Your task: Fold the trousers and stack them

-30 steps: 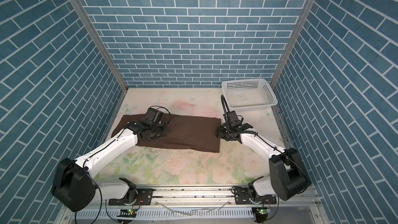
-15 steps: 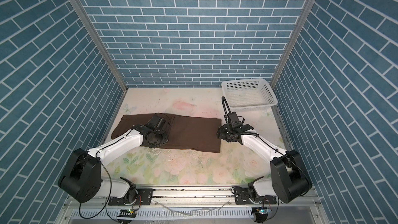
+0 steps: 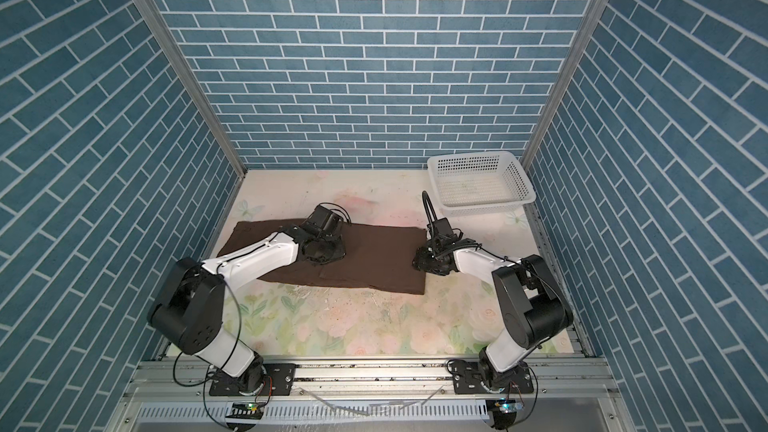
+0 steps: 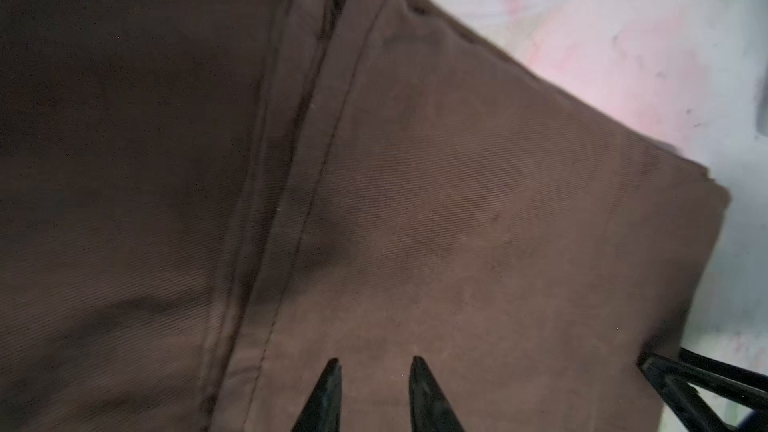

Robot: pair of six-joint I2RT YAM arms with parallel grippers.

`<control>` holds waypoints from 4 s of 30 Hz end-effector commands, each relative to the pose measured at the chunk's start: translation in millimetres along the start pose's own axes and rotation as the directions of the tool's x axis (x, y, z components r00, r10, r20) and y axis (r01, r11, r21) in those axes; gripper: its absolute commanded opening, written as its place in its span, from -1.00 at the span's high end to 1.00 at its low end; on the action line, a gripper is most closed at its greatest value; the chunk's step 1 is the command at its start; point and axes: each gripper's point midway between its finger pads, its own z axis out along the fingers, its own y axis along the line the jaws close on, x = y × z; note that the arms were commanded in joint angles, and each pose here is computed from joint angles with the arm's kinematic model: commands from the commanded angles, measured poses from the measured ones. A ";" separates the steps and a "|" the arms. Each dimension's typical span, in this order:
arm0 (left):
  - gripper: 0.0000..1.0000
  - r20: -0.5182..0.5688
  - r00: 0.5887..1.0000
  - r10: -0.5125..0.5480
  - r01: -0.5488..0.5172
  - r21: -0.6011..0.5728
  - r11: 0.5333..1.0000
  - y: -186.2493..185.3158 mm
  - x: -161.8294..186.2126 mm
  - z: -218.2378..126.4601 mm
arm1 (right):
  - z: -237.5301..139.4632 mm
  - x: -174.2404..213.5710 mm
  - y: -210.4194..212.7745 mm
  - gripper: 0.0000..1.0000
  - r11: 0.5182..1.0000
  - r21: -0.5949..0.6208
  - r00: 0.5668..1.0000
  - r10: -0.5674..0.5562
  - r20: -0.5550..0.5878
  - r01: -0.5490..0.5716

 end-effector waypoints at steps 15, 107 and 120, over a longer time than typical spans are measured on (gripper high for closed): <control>0.44 -0.149 0.989 0.015 -0.005 0.068 0.998 -21.2 63.4 35.7 | -74.3 -22.1 -33.0 1.00 0.991 0.001 0.983 0.136 0.122 -0.137; -0.37 0.143 0.955 -0.261 0.239 0.157 0.958 122.9 -33.9 -83.6 | -87.1 -41.2 275.9 0.29 0.840 -0.218 0.862 -0.446 0.241 0.496; -0.17 0.076 0.963 -0.259 0.253 0.082 0.964 125.9 -28.4 -28.2 | -45.9 23.8 168.2 0.74 0.932 -0.161 0.946 -0.319 0.053 0.324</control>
